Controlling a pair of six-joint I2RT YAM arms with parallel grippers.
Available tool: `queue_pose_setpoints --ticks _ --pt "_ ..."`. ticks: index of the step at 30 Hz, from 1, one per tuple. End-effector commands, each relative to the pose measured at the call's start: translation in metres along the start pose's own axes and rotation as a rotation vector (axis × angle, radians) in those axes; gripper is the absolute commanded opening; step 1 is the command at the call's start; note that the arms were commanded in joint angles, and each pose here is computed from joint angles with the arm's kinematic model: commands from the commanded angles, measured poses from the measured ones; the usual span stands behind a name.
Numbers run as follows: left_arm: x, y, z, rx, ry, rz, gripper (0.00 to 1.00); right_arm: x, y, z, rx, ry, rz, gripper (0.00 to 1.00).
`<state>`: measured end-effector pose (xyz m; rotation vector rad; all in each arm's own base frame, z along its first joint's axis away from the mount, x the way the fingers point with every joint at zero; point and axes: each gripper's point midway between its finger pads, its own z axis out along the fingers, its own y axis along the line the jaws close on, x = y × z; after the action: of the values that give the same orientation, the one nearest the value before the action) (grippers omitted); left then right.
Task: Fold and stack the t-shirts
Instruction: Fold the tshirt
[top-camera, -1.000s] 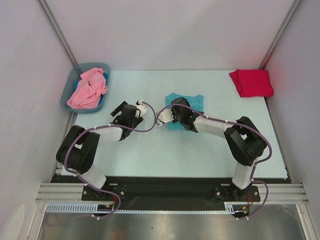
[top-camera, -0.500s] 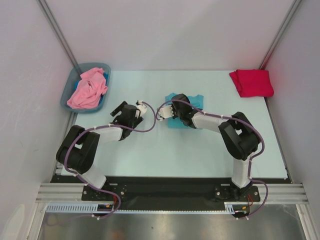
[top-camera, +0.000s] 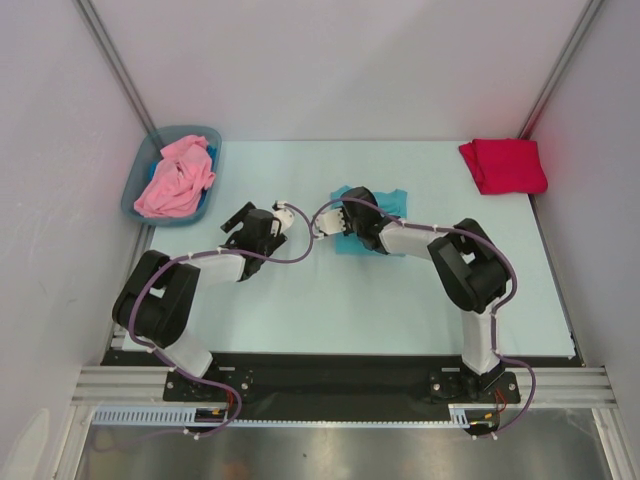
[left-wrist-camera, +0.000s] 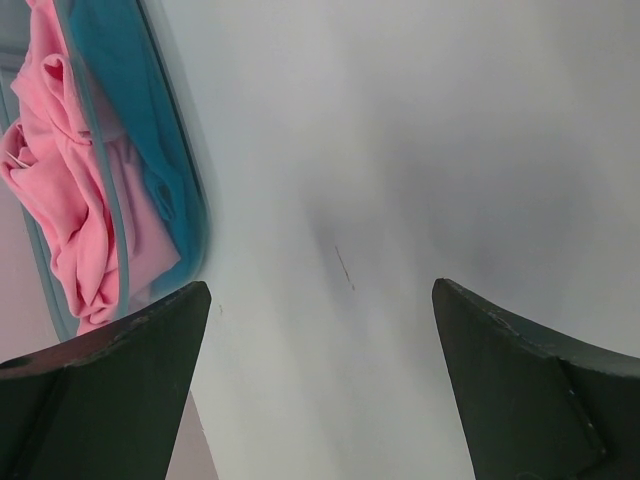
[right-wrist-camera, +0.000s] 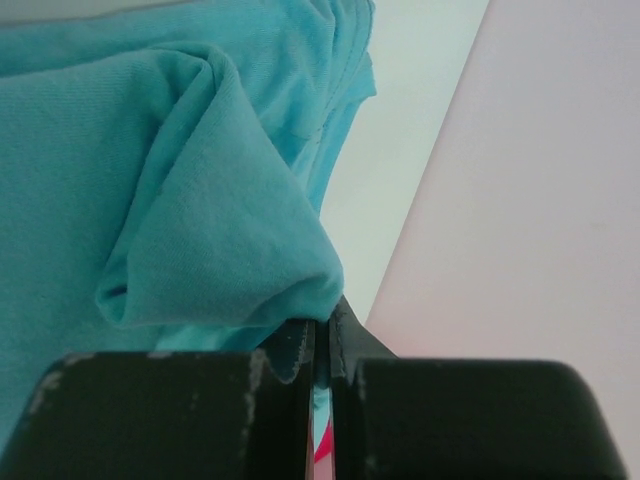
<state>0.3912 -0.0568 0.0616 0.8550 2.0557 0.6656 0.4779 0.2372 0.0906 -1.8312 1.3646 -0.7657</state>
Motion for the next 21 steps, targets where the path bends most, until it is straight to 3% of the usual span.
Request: queue_pose_setpoints --ticks 1,2,3,6,9,16,18,19,20,21 --pt "-0.004 0.002 0.002 -0.015 -0.019 -0.002 1.00 0.000 -0.035 0.003 0.099 0.000 0.036 0.08" --pt "-0.004 0.002 0.002 -0.015 -0.019 -0.002 1.00 0.000 -0.037 0.003 0.106 0.005 0.040 0.18" --pt "-0.004 0.002 0.002 -0.015 -0.019 -0.002 1.00 0.002 -0.040 0.004 0.120 0.011 0.052 0.40" --pt "-0.005 0.002 0.001 -0.014 -0.020 0.001 1.00 0.003 -0.045 0.004 0.137 0.012 0.082 0.72" --pt "-0.005 0.003 0.001 -0.015 -0.020 -0.004 1.00 0.003 -0.053 0.001 0.156 0.012 0.112 0.79" --pt "-0.005 0.003 0.001 -0.015 -0.020 -0.004 1.00 0.009 -0.071 -0.012 0.220 0.034 0.130 0.81" --pt "-0.005 0.003 0.000 -0.016 -0.022 -0.005 1.00 0.010 -0.079 -0.020 0.240 0.035 0.153 0.74" --pt "-0.005 0.004 0.000 -0.017 -0.023 -0.005 1.00 0.010 -0.082 -0.023 0.247 0.037 0.166 0.67" --pt "-0.004 0.003 0.000 -0.016 -0.022 -0.005 1.00 0.011 -0.082 -0.025 0.252 0.042 0.179 0.40" --pt "-0.005 0.004 0.000 -0.017 -0.025 -0.005 1.00 0.013 -0.084 -0.028 0.267 0.054 0.203 0.20"
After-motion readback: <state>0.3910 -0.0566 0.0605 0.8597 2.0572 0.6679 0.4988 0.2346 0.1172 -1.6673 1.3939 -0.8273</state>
